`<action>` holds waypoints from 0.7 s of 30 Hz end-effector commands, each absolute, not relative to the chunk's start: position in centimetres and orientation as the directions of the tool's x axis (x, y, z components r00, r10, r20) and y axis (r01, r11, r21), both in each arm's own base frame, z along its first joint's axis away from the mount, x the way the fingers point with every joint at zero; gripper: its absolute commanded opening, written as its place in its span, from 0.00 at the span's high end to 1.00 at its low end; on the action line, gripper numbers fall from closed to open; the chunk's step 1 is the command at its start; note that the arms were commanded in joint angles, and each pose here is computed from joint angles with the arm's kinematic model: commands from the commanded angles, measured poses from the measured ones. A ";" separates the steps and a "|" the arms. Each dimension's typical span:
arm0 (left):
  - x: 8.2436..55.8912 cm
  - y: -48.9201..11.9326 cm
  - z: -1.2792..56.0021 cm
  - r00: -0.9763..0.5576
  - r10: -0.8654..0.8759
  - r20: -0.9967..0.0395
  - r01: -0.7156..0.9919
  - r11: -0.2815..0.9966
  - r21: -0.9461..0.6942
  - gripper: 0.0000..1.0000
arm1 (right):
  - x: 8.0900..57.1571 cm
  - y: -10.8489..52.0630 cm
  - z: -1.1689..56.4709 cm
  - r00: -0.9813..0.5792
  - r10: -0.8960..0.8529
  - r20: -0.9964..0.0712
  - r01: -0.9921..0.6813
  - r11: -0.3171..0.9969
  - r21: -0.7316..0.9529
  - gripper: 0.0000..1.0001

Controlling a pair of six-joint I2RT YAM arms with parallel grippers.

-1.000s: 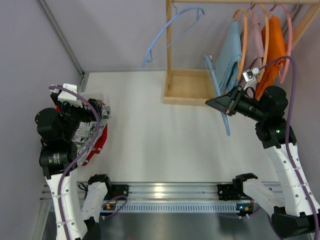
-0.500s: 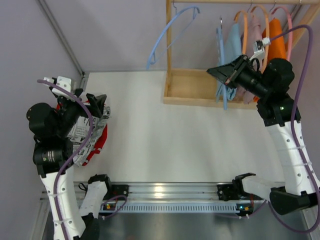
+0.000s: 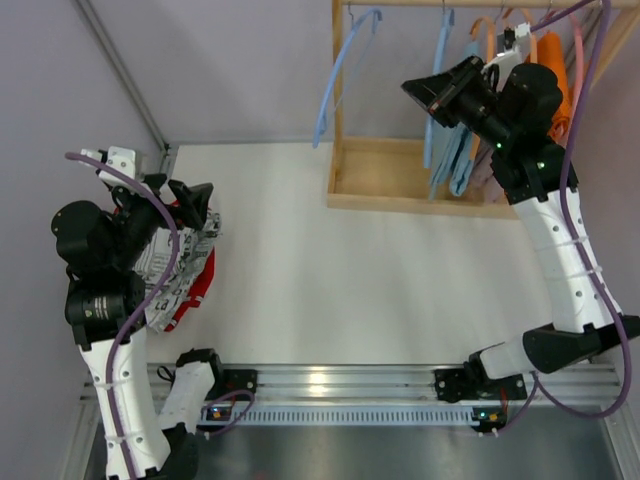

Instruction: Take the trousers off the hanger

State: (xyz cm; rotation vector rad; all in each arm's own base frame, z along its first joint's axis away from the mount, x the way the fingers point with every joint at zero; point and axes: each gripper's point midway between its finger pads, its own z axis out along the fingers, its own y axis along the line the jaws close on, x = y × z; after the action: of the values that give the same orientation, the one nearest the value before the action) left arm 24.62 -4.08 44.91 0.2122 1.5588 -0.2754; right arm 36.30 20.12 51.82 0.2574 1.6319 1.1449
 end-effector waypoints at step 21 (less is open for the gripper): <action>24.1 -3.3 46.8 0.071 -0.115 -0.991 0.242 0.966 -0.095 0.02 | 42.4 26.4 53.3 -0.315 0.638 -0.703 -0.495 0.521 0.695 1.00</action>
State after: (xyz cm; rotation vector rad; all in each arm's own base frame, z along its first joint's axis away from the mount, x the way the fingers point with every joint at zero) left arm 24.01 -3.56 45.44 0.1058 1.5376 -0.2885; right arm 43.70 25.31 47.57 0.2356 1.7012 1.0771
